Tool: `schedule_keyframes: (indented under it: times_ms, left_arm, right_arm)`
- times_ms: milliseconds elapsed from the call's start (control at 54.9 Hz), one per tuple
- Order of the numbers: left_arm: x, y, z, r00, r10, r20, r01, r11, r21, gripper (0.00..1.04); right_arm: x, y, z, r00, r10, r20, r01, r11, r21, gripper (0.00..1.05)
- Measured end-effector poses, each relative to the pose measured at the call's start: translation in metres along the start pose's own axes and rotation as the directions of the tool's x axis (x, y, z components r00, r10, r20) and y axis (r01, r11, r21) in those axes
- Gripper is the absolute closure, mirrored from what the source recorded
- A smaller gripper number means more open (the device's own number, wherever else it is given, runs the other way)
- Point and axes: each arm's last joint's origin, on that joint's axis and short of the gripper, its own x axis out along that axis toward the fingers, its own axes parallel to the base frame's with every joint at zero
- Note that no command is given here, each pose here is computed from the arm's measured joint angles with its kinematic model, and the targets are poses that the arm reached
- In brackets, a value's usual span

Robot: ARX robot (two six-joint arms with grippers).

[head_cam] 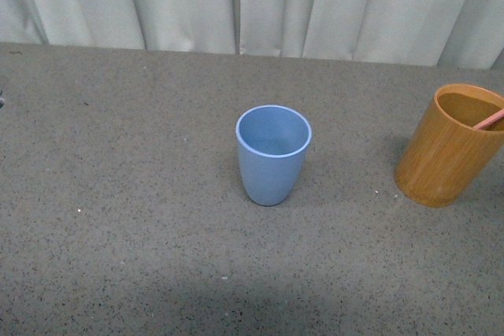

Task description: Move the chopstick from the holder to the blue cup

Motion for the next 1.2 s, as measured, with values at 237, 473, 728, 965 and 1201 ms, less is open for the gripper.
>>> schedule_keyframes:
  times_ms: [237, 473, 728, 965, 1201]
  left_arm:
    - [0.0, 0.0, 0.0, 1.0, 0.0, 0.0, 0.0, 1.0, 0.0, 0.07]
    - [0.0, 0.0, 0.0, 1.0, 0.0, 0.0, 0.0, 1.0, 0.0, 0.07]
    - [0.0, 0.0, 0.0, 1.0, 0.0, 0.0, 0.0, 1.0, 0.0, 0.07]
    - [0.0, 0.0, 0.0, 1.0, 0.0, 0.0, 0.0, 1.0, 0.0, 0.07]
    - [0.0, 0.0, 0.0, 1.0, 0.0, 0.0, 0.0, 1.0, 0.0, 0.07]
  right_arm:
    - [0.024, 0.009, -0.008, 0.996, -0.025, -0.086, 0.026, 0.999, 0.019, 0.1]
    - [0.045, 0.019, -0.018, 0.99, -0.047, -0.132, 0.05, 0.999, 0.02, 0.1]
    - [0.061, 0.03, -0.028, 0.984, -0.061, -0.165, 0.064, 0.998, 0.013, 0.1]
    - [0.073, 0.03, -0.038, 0.981, -0.084, -0.176, 0.091, 0.995, 0.034, 0.16]
    - [0.078, 0.035, -0.044, 0.983, -0.062, -0.175, 0.072, 0.996, 0.052, 0.52]
